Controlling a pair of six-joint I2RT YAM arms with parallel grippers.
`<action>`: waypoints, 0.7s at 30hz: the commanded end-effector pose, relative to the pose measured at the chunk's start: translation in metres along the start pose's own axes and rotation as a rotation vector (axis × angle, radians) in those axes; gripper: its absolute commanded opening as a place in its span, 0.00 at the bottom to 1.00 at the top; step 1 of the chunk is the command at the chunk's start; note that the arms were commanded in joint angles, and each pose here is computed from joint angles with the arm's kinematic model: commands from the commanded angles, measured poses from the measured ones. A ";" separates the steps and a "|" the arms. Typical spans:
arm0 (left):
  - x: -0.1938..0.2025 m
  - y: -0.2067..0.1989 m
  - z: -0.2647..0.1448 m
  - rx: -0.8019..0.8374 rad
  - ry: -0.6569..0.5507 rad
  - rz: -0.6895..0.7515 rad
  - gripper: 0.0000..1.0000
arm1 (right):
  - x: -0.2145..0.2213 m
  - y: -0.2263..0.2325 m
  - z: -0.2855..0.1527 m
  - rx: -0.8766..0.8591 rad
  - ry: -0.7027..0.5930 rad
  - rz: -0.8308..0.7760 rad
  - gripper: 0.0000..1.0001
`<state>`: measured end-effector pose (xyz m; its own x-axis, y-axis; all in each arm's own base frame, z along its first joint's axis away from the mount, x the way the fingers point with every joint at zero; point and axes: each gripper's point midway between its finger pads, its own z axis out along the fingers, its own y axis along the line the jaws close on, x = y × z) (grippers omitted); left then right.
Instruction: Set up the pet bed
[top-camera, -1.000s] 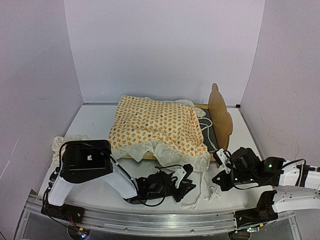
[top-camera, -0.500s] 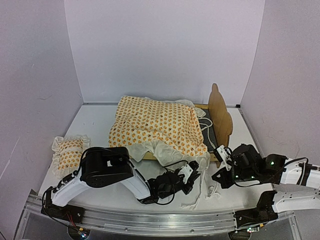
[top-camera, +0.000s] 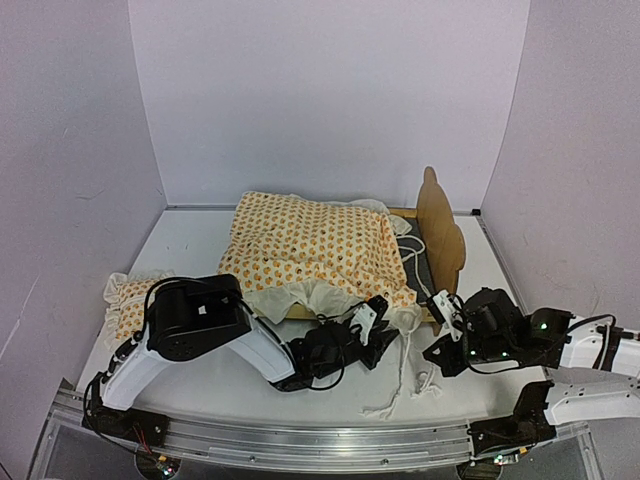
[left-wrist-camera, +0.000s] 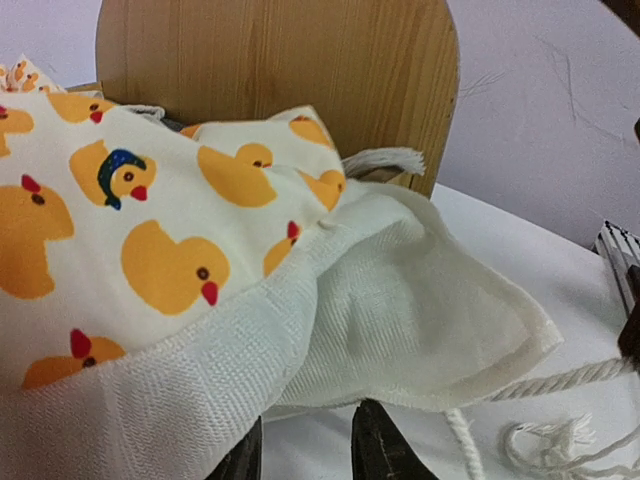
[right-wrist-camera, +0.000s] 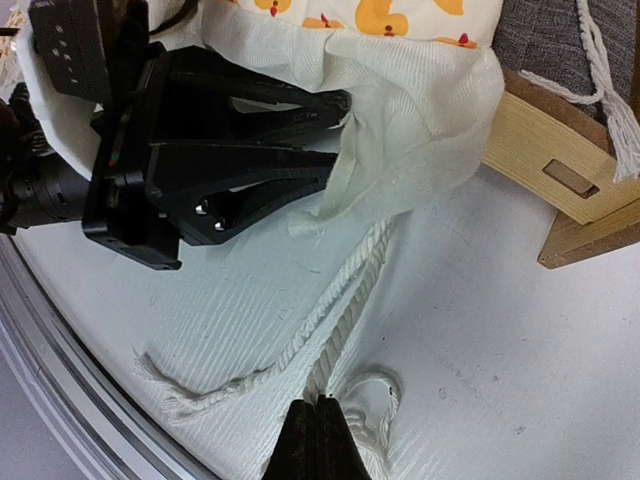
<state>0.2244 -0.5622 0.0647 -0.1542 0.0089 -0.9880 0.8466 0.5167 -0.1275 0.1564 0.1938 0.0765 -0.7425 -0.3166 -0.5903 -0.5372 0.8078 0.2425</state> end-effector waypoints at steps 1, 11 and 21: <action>-0.054 -0.015 0.005 0.043 -0.082 -0.093 0.32 | -0.014 0.002 -0.003 -0.006 -0.061 -0.003 0.00; -0.061 -0.012 0.011 0.071 -0.008 -0.222 0.44 | -0.017 0.003 -0.007 -0.014 -0.081 -0.008 0.00; -0.059 -0.021 0.018 0.118 0.024 -0.367 0.37 | -0.021 0.006 -0.007 -0.024 -0.094 -0.009 0.00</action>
<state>0.2183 -0.5771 0.0806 -0.4378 -0.0447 -0.8980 0.8007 0.4348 -0.4120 0.1577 0.1949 0.0820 -0.7273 -0.3118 -0.6114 -0.5475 0.8008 0.2428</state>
